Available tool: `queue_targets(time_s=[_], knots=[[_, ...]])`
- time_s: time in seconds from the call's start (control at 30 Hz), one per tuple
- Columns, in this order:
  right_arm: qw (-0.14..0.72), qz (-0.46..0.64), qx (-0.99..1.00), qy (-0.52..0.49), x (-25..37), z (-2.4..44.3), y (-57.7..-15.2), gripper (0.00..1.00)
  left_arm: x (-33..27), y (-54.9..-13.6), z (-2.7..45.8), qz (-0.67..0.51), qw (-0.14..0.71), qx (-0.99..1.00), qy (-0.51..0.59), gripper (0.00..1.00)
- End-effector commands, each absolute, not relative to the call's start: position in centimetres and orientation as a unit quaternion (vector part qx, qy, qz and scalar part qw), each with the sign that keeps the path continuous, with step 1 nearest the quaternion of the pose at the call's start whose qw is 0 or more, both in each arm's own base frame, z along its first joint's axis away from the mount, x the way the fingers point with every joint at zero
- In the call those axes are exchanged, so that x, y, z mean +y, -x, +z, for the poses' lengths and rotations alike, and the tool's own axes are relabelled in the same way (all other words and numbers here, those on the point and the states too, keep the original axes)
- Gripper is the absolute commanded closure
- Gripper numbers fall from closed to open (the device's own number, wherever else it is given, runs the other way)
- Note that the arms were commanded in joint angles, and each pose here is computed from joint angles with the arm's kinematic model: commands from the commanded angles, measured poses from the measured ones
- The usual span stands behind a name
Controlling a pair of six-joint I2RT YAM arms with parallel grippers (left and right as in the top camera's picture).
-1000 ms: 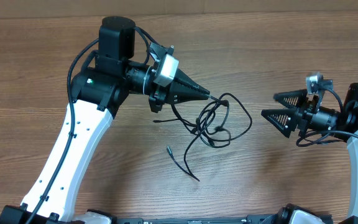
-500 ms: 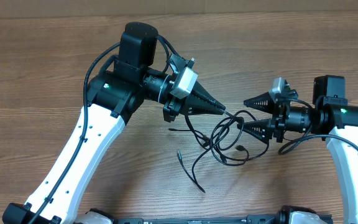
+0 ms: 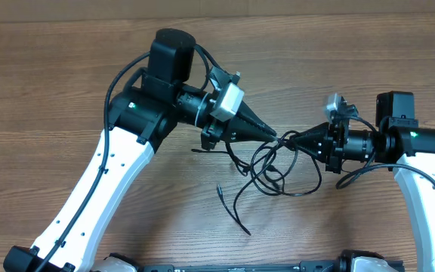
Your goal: Untangle cables
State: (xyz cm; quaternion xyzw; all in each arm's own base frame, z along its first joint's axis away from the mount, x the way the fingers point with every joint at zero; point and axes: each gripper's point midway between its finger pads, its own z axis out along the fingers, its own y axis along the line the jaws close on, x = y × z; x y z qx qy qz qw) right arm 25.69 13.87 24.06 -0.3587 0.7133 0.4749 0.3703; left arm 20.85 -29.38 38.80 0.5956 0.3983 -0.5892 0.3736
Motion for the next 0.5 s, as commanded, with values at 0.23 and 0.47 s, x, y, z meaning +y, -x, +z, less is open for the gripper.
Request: queue_targets(time_s=[0.23,0.47], knots=[[0.375,0.589,0.643,0.314,14.7,29.0,-25.5,0.96,-31.0,-20.8,37.0,-0.543,0.357,0.477,-0.592,0.96],[0.360,0.604,0.646,0.296,14.6,29.9,-26.4,0.96,-31.3,-19.8,36.7,-0.552,0.337,0.480,-0.593,0.96]])
